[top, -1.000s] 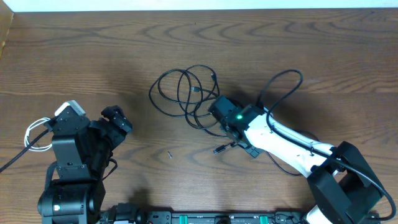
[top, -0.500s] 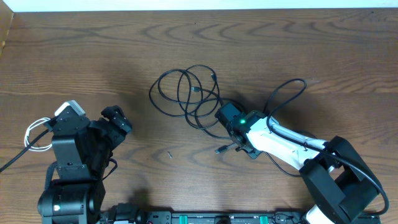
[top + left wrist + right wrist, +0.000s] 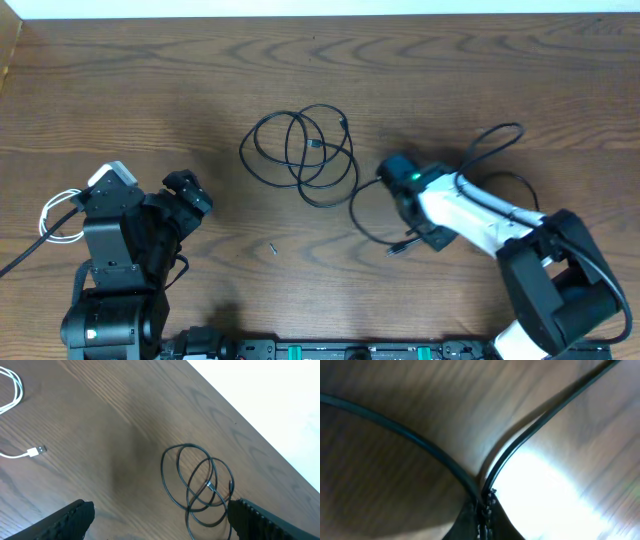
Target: Untangle cables
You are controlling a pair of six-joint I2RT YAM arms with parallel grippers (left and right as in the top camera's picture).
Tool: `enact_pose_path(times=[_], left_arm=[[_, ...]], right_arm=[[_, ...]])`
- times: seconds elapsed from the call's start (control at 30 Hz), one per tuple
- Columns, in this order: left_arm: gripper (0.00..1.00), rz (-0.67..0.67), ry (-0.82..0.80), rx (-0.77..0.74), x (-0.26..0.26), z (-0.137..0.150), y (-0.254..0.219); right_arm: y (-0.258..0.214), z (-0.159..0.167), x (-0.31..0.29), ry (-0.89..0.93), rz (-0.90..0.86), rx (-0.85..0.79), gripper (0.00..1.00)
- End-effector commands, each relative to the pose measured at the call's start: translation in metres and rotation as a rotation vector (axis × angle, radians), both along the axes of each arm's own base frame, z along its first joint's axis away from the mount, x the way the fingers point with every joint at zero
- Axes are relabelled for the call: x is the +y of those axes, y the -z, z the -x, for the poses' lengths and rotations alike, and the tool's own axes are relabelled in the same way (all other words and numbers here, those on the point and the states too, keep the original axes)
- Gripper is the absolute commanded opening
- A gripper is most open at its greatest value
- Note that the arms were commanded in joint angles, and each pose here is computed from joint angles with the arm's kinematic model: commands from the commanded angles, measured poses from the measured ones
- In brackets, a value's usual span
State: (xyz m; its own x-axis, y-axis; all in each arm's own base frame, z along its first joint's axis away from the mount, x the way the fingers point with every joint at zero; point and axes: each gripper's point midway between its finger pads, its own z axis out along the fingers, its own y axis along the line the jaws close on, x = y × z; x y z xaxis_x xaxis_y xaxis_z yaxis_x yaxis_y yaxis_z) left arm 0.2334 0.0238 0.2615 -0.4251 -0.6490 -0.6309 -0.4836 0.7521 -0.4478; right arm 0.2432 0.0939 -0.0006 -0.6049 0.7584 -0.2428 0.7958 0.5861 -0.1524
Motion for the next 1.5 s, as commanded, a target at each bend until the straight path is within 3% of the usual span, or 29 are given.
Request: enact_pose_path(times=[0.0,0.1,0.27,0.5,0.73,0.87,1.13,1.3,1.47], left_arm=[[0.91,-0.024,-0.001,-0.009,0.003,0.0,-0.005],[0.91,-0.024,-0.001,-0.009,0.003,0.0,-0.005],[0.91,-0.024,-0.001,-0.009,0.003,0.0,-0.005],[0.91,-0.012,0.013,-0.01,0.0,0.0,-0.005],[0.9,0.018,0.027,-0.052,-0.005,-0.007,-0.012],[0.89,0.079,0.212,-0.091,-0.039,-0.017,-0.02],[0.85,0.106,0.341,0.012,-0.082,-0.04,0.006],[0.85,0.102,0.221,0.121,-0.099,-0.065,0.042],[0.85,0.237,0.042,0.172,-0.133,-0.088,0.076]], right_arm=[[0.005,0.0,-0.011,-0.138,-0.001,0.08,0.34],[0.002,0.0,-0.02,-0.165,0.021,0.097,0.79],[-0.03,-0.024,-0.023,-0.191,-0.012,0.033,0.93],[-0.118,-0.05,0.001,-0.266,-0.156,-0.229,0.95],[-0.188,-0.018,-0.01,-0.331,-0.175,-0.404,0.96],[-0.207,0.006,-0.025,-0.345,-0.16,-0.436,0.99],[-0.217,0.024,-0.034,-0.344,-0.165,-0.454,0.99],[-0.213,0.025,-0.034,-0.344,-0.161,-0.437,0.99],[-0.21,0.025,-0.031,-0.349,-0.176,-0.419,0.99]])
